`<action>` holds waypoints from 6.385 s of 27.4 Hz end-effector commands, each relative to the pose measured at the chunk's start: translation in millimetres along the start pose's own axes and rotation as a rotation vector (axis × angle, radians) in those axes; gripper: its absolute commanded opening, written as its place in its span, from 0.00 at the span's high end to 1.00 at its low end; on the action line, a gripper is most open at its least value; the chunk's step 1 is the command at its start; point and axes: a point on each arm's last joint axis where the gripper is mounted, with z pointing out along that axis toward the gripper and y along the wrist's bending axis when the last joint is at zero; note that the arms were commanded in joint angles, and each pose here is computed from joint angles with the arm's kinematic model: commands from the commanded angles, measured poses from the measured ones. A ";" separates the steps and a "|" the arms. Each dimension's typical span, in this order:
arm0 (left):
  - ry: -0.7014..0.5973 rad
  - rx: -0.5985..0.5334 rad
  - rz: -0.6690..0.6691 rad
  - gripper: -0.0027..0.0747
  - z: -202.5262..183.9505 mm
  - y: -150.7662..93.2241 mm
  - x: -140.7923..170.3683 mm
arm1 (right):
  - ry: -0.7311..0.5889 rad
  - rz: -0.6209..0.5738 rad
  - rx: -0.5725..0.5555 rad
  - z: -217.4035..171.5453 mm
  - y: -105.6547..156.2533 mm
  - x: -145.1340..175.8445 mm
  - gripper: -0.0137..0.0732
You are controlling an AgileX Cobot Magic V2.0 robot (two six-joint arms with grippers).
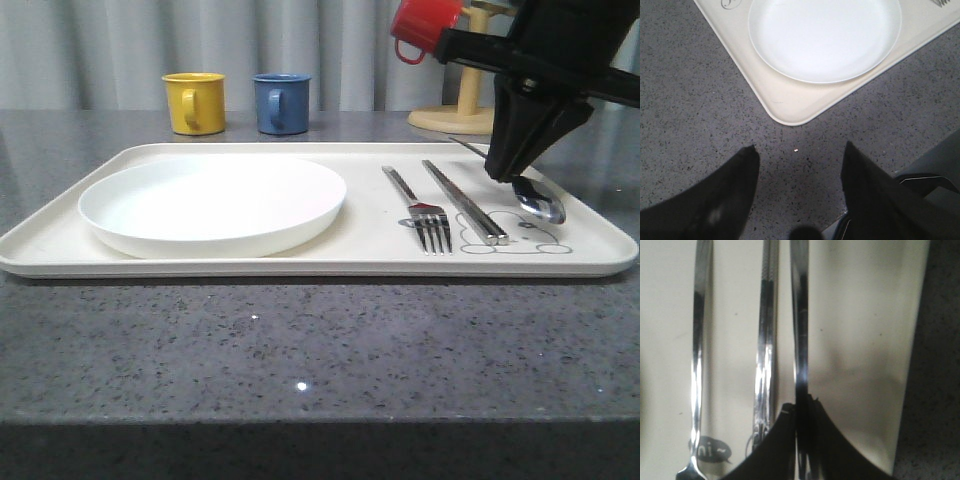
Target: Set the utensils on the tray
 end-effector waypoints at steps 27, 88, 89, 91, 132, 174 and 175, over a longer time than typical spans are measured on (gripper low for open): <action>-0.086 -0.004 -0.002 0.49 -7.3 0.4 -10.2 | -0.300 -0.459 -0.001 -125.5 39.9 68.3 0.50; -0.135 -0.013 0.061 0.99 -7.7 0.8 -14.7 | -0.654 -0.518 -0.013 -175.0 -42.6 250.3 0.92; -0.135 -0.013 0.061 0.99 -7.7 0.8 -14.7 | -0.653 -0.518 -0.012 -175.0 -42.7 250.4 0.92; -0.135 -0.013 0.061 0.99 -7.7 0.8 -14.7 | -0.651 -0.518 -0.012 -174.9 -42.8 250.5 0.92; -0.896 -0.545 -0.182 0.99 21.8 -0.1 145.3 | -0.651 -0.518 -0.012 -174.9 -42.8 250.5 0.92; -0.896 -0.568 -0.200 0.99 38.6 1.5 156.8 | -0.878 -0.448 0.045 -164.4 -59.7 263.2 0.92; -0.896 -0.568 -0.200 0.99 38.6 1.5 156.8 | -0.933 -0.430 0.058 -158.6 -63.7 266.4 0.92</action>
